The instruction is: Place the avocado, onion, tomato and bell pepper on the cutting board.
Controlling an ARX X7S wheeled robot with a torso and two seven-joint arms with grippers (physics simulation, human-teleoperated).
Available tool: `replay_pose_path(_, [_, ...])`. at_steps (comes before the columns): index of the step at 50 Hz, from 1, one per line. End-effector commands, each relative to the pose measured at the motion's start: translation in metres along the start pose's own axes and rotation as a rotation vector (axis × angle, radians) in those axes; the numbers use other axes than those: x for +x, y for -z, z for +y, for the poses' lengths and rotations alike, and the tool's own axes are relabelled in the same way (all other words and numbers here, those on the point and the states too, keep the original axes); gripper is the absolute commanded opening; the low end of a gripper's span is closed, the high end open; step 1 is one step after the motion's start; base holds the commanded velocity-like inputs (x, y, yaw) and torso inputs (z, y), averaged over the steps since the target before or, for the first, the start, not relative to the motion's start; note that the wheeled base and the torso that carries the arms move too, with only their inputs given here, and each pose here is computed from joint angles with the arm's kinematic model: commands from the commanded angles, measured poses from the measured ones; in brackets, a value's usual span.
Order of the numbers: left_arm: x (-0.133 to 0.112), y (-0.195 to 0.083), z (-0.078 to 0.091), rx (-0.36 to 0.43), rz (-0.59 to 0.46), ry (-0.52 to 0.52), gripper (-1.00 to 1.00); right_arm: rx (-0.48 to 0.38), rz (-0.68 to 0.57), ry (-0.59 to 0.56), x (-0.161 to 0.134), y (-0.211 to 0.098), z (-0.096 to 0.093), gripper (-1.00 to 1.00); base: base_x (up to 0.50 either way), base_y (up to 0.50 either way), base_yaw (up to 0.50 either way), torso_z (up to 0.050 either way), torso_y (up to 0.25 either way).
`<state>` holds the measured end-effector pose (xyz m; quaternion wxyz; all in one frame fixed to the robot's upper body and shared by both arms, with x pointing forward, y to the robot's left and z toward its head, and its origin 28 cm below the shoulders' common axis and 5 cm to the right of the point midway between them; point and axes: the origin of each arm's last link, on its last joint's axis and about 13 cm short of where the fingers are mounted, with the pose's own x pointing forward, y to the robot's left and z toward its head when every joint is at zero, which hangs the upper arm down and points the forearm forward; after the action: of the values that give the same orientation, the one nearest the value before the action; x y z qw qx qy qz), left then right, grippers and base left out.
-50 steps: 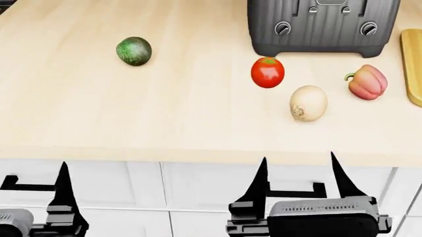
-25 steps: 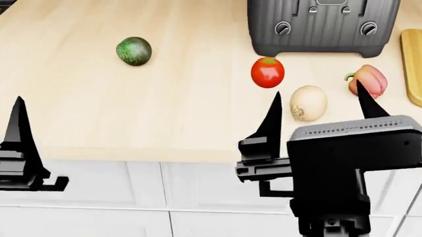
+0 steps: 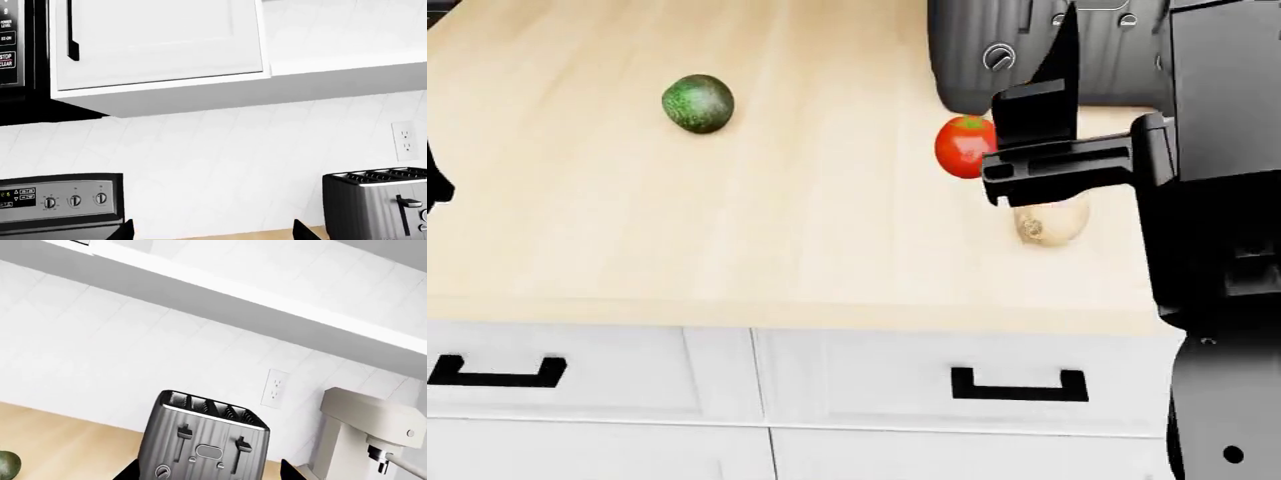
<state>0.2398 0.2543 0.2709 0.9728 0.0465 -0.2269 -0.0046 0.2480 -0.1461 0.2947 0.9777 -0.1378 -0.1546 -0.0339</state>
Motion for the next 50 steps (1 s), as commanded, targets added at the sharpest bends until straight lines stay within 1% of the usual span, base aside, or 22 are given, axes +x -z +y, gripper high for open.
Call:
replay_pose_path(1, [0.031,-0.035,0.022,0.061,-0.022,-0.032,1.0,-0.01,0.013,-0.017,0.019,-0.036,-0.025,1.0,0.0,0.0,0.0,0.0,0.0])
replay_pose_path(2, [0.032,-0.037,0.023,0.049,-0.022,-0.036,1.0,-0.016,0.01,-0.015,0.02,-0.038,-0.026,1.0,0.0,0.0,0.0,0.0,0.0])
replay_pose_path(3, [0.035,-0.042,0.024,0.016,-0.011,-0.029,1.0,-0.008,0.01,-0.017,0.022,-0.042,-0.028,1.0,0.0,0.0,0.0,0.0,0.0])
replay_pose_path(4, [0.038,-0.047,0.026,0.033,-0.016,-0.033,1.0,-0.011,0.01,-0.011,0.025,-0.045,-0.031,1.0,0.0,0.0,0.0,0.0,0.0])
replay_pose_path(5, [0.041,-0.05,0.027,0.027,-0.011,-0.029,1.0,-0.014,0.007,-0.008,0.027,-0.049,-0.034,1.0,0.0,0.0,0.0,0.0,0.0])
replay_pose_path(7, [0.047,-0.058,0.03,0.058,-0.035,-0.032,1.0,-0.002,0.003,-0.011,0.032,-0.055,-0.039,1.0,0.0,0.0,0.0,0.0,0.0])
replay_pose_path(8, [0.048,-0.06,0.031,0.053,-0.033,-0.031,1.0,0.0,0.005,-0.015,0.033,-0.057,-0.039,1.0,0.0,0.0,0.0,0.0,0.0])
replay_pose_path(10, [0.055,-0.066,0.035,0.067,-0.044,-0.04,1.0,-0.018,0.01,-0.028,0.036,-0.063,-0.041,1.0,0.0,0.0,0.0,0.0,0.0])
replay_pose_path(13, [0.061,-0.071,0.039,0.053,-0.037,-0.039,1.0,-0.026,0.007,-0.034,0.04,-0.071,-0.044,1.0,0.0,0.0,0.0,0.0,0.0])
replay_pose_path(14, [0.063,-0.072,0.04,0.029,-0.026,-0.037,1.0,-0.025,0.002,-0.035,0.041,-0.075,-0.045,1.0,0.0,0.0,0.0,0.0,0.0])
replay_pose_path(15, [0.064,-0.073,0.041,0.045,-0.03,-0.043,1.0,-0.023,0.0,-0.034,0.043,-0.078,-0.046,1.0,0.0,0.0,0.0,0.0,0.0])
replay_pose_path(17, [0.066,-0.075,0.043,0.043,-0.024,-0.042,1.0,-0.029,-0.003,-0.03,0.046,-0.083,-0.047,1.0,0.0,0.0,0.0,0.0,0.0])
replay_pose_path(18, [0.067,-0.076,0.043,0.029,-0.017,-0.034,1.0,-0.031,-0.006,-0.026,0.048,-0.086,-0.048,1.0,0.0,0.0,0.0,0.0,0.0])
replay_pose_path(19, [0.069,-0.078,0.044,0.041,-0.02,-0.04,1.0,-0.032,-0.009,-0.022,0.049,-0.088,-0.048,1.0,0.0,0.0,0.0,0.0,0.0])
replay_pose_path(22, [0.07,-0.079,0.043,0.047,-0.017,-0.033,1.0,-0.034,-0.026,-0.017,0.05,-0.094,-0.048,1.0,0.0,0.0,0.0,0.0,0.0])
replay_pose_path(30, [0.071,-0.077,0.041,0.053,-0.017,-0.035,1.0,-0.034,-0.035,-0.028,0.051,-0.094,-0.044,1.0,0.19,0.0,0.0,0.0,0.0])
replay_pose_path(37, [0.07,-0.073,0.041,0.038,-0.012,-0.031,1.0,-0.039,-0.038,-0.025,0.05,-0.095,-0.044,1.0,0.36,0.0,0.0,0.0,0.0])
replay_pose_path(50, [0.068,-0.076,0.043,0.039,-0.021,-0.036,1.0,-0.045,-0.06,-0.02,0.049,-0.103,-0.045,1.0,0.37,0.0,0.0,0.0,0.0])
